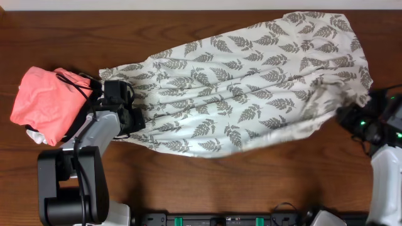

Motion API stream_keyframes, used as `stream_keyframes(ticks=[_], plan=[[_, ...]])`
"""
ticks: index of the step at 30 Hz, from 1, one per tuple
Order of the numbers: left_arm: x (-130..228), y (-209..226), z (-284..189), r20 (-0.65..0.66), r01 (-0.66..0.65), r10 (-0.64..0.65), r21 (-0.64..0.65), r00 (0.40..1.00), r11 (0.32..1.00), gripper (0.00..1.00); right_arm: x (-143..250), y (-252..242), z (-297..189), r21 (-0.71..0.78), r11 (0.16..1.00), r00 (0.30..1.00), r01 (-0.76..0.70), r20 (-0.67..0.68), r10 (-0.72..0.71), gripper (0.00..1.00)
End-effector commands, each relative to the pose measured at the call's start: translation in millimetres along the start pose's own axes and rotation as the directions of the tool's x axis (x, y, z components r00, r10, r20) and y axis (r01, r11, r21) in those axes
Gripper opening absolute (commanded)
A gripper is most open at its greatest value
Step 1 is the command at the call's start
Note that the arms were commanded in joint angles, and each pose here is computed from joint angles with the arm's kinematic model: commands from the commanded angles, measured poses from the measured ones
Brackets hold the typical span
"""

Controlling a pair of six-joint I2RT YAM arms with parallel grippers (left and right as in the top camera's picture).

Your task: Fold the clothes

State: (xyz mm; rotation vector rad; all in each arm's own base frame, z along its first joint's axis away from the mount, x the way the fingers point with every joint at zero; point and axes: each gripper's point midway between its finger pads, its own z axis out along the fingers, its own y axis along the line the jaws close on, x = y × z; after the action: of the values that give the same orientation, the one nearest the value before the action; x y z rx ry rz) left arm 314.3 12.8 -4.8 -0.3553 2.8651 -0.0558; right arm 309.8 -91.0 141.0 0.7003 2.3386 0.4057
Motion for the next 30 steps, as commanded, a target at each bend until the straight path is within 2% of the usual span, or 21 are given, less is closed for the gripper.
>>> stream_keyframes(ticks=[1,6,11,15,19,20,22,24,26,30], plan=[[26.4,10.9,12.1,-0.091,0.011,-0.014,-0.034,0.996,0.999,0.08,-20.7,5.6,-24.6,0.047,0.997,0.994,0.063,0.091,-0.067,0.01],[26.4,10.9,12.1,-0.091,0.011,-0.014,-0.034,0.996,0.999,0.08,-14.1,3.0,-41.3,0.094,0.994,0.993,0.054,0.103,-0.064,0.01],[26.3,10.9,12.2,-0.091,0.011,-0.014,-0.034,0.996,0.999,0.08,22.9,-19.0,-43.8,0.201,0.98,0.999,0.005,-0.033,0.002,0.01],[25.4,10.7,12.2,-0.087,0.011,-0.014,-0.033,0.996,0.999,0.08,55.0,-46.3,-54.5,0.365,0.927,0.984,-0.088,-0.113,0.139,0.01],[24.6,10.6,12.4,-0.084,0.011,-0.014,-0.033,0.996,0.999,0.08,64.3,-62.5,-63.4,0.463,0.881,0.977,-0.098,-0.122,0.174,0.02],[24.6,10.6,12.3,-0.084,0.011,-0.014,-0.033,0.996,0.999,0.08,64.3,-64.9,-64.6,0.477,0.874,0.978,-0.096,-0.12,0.173,0.09],[24.7,10.5,12.3,-0.084,0.011,-0.014,-0.032,0.996,0.999,0.08,61.0,-66.7,-64.9,0.485,0.869,0.98,-0.098,-0.105,0.169,0.34],[24.6,10.6,12.3,-0.084,0.011,-0.014,-0.033,0.996,0.999,0.08,50.0,-64.6,-62.0,0.468,0.878,0.987,-0.101,-0.066,0.149,0.46],[24.7,10.5,12.3,-0.085,0.011,-0.014,-0.032,0.996,0.999,0.08,35.2,-55.5,-56.0,0.412,0.905,0.992,-0.106,-0.021,0.126,0.5],[24.8,10.5,12.3,-0.085,0.011,-0.014,-0.032,0.996,0.999,0.08,15.5,-42.6,-50.5,0.336,0.937,0.996,-0.09,0.036,0.083,0.45]])
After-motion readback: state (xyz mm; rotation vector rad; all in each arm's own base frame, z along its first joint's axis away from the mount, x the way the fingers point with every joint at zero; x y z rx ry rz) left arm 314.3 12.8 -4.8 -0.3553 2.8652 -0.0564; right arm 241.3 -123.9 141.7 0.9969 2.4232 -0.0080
